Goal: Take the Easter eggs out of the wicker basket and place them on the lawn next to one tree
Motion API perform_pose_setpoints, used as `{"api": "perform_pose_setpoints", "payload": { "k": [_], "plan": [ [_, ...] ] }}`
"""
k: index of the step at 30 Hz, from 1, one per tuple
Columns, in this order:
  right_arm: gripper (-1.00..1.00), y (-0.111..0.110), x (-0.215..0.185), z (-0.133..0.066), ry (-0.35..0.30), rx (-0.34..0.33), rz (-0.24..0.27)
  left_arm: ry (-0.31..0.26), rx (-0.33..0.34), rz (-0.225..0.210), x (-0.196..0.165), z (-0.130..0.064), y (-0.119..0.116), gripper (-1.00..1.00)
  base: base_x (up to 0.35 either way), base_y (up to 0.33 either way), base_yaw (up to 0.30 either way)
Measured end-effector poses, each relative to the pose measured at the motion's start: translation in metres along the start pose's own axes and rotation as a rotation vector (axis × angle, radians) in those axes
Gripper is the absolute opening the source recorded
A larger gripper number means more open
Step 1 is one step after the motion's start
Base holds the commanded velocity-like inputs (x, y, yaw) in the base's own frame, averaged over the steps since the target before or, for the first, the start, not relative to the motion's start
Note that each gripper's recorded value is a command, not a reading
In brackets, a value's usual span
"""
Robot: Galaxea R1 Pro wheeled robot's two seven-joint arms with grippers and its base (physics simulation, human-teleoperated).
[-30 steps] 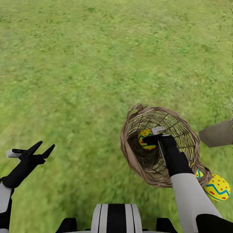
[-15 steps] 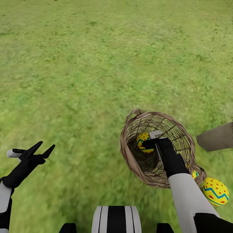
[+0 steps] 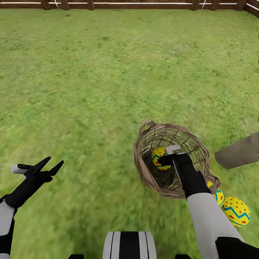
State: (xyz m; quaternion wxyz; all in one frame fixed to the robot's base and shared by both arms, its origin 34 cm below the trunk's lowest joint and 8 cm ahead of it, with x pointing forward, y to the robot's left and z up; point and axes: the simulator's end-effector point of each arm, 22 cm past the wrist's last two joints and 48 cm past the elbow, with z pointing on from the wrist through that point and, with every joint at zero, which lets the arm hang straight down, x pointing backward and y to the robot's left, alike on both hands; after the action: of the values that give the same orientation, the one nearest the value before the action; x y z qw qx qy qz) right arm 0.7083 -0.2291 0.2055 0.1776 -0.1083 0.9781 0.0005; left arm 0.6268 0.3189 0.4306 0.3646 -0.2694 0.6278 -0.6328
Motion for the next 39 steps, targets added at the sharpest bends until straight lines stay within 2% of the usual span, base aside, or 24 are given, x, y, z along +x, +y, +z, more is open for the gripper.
{"api": "perform_pose_setpoints", "payload": {
  "k": [2, 11, 15, 17, 22, 25, 28, 30, 32, 33, 34, 35, 36, 38, 39],
  "plan": [
    [-1.0, -0.002, -0.004, -0.005, -0.007, 0.004, 0.001, -0.001, 0.007, 0.003, -0.001, 0.001, -0.005, 1.0, -0.023, 0.0, 0.0],
    [-1.0, -0.013, -0.004, -0.029, 0.037, 0.029, 0.028, 0.001, 0.036, 0.028, -0.004, 0.004, -0.026, 1.0, -0.094, 0.0, 0.0],
    [-1.0, -0.018, -0.038, -0.062, -0.029, 0.025, 0.05, -0.001, 0.048, 0.033, -0.006, 0.005, -0.034, 1.0, -0.013, 0.0, 0.0],
    [-1.0, -0.007, -0.052, -0.084, -0.065, -0.036, 0.065, -0.001, 0.054, 0.038, -0.007, 0.006, -0.038, 1.0, 0.0, 0.0, 0.0],
    [-1.0, -0.003, -0.059, -0.112, -0.128, -0.056, 0.067, -0.003, 0.07, 0.05, -0.008, 0.007, -0.05, 1.0, 0.0, 0.0, 0.0],
    [-1.0, 0.022, -0.06, -0.132, -0.165, -0.181, 0.057, -0.004, 0.079, 0.058, -0.01, 0.008, -0.056, 1.0, 0.0, 0.0, 0.0],
    [-1.0, 0.013, -0.059, -0.148, -0.195, -0.261, 0.099, -0.006, 0.083, 0.065, -0.011, 0.009, -0.062, 1.0, 0.0, 0.0, 0.0],
    [-1.0, 0.014, -0.058, -0.164, -0.211, -0.376, 0.103, -0.006, 0.089, 0.07, -0.012, 0.009, -0.066, 1.0, 0.0, 0.0, 0.0],
    [-1.0, -0.008, -0.057, -0.182, -0.242, -0.438, 0.142, -0.007, 0.095, 0.074, -0.012, 0.009, -0.071, 1.0, 0.0, 0.0, 0.0],
    [-1.0, -0.025, -0.058, -0.198, -0.287, -0.495, 0.204, -0.007, 0.098, 0.076, -0.012, 0.01, -0.073, 1.0, 0.0, 0.0, 0.0],
    [-1.0, -0.036, -0.059, -0.212, -0.321, -0.54, 0.242, -0.007, 0.1, 0.079, -0.012, 0.01, -0.075, 1.0, 0.0, 0.0, 0.0],
    [-1.0, -0.042, -0.061, -0.229, -0.356, -0.602, 0.261, 0.003, 0.103, 0.078, -0.009, 0.013, -0.077, 1.0, 0.0, 0.0, 0.0],
    [-1.0, -0.042, -0.063, -0.251, -0.397, -0.695, 0.265, 0.041, 0.108, 0.073, 0.002, 0.022, -0.077, 1.0, 0.0, 0.0, 0.0],
    [-1.0, -0.048, -0.054, -0.244, -0.381, -0.675, 0.267, 0.029, 0.107, 0.065, 0.002, 0.019, -0.074, 1.0, 0.0, 0.0, 0.0],
    [-1.0, -0.045, -0.051, -0.243, -0.375, -0.685, 0.262, 0.022, 0.108, 0.06, 0.001, 0.016, -0.073, 1.0, 0.0, 0.0, 0.0]
  ]
}}
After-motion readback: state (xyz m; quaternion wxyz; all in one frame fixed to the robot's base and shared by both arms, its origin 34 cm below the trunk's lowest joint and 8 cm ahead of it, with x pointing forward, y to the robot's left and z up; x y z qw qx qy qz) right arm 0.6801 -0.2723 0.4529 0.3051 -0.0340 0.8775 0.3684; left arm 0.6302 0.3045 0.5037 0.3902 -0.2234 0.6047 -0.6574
